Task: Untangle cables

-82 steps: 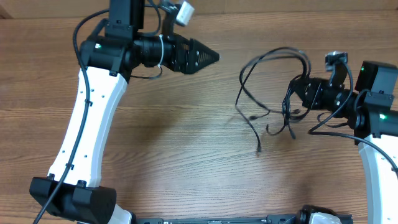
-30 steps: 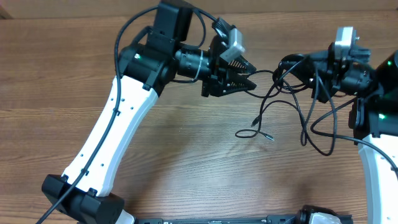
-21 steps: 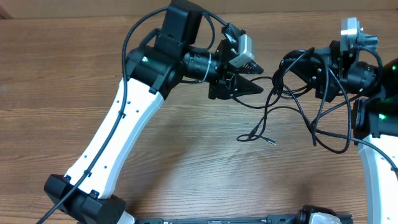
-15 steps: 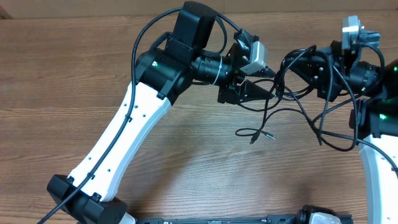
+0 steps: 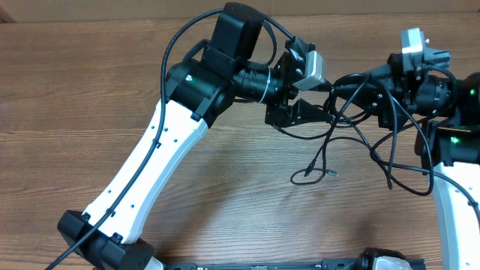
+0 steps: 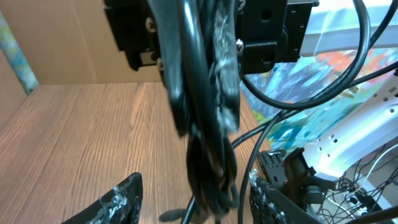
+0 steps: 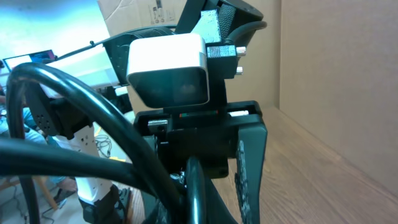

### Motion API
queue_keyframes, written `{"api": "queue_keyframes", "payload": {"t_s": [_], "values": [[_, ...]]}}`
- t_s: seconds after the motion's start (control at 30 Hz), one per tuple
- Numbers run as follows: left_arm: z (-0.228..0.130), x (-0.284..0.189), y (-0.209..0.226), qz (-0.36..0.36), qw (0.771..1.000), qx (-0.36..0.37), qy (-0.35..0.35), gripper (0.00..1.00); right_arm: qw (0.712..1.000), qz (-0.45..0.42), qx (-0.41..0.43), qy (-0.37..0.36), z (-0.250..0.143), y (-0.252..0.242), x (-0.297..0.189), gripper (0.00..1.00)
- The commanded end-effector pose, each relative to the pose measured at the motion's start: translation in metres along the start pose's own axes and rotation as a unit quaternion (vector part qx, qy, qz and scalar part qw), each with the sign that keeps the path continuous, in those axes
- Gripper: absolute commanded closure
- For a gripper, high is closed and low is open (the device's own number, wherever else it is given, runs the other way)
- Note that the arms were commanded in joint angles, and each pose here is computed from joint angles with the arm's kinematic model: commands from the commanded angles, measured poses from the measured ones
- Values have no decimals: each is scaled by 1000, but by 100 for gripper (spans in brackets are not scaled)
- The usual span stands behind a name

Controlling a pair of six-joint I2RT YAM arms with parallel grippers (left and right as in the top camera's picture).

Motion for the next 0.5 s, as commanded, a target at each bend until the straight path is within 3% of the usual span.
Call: {"api": "queue_keyframes", "payload": {"t_s": [0.0,0.2,0.27,0.33,0.47], "values": [[2,6,-4,-13,1000,12,-2,48,1000,-7,-9,-6,7,3,1,96],[1,6,-4,-14,1000,6,1,75,1000,-8,-9,-7,7,3,1,96],[0,6,-5,-15,1000,3,2,73,1000,-9,-9,-7,7,3,1,96],[-2,6,-5,-16,1000,-5,6,64,1000,-14,-10,-9,7,2,1,96],[-4,6,-7,-19,1000,-17,12,62,1000,-24,-9,-12,8,1,-3,96]]}}
Point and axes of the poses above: each gripper's point midway between its finger pads, its own x axis out along the fingers, its own y axis along the line the jaws close on, z = x × y, the point moved 9 cm from there along -x, back along the fingers, and after that the axes turned 3 degrees about -x, right-handed, at the moved point
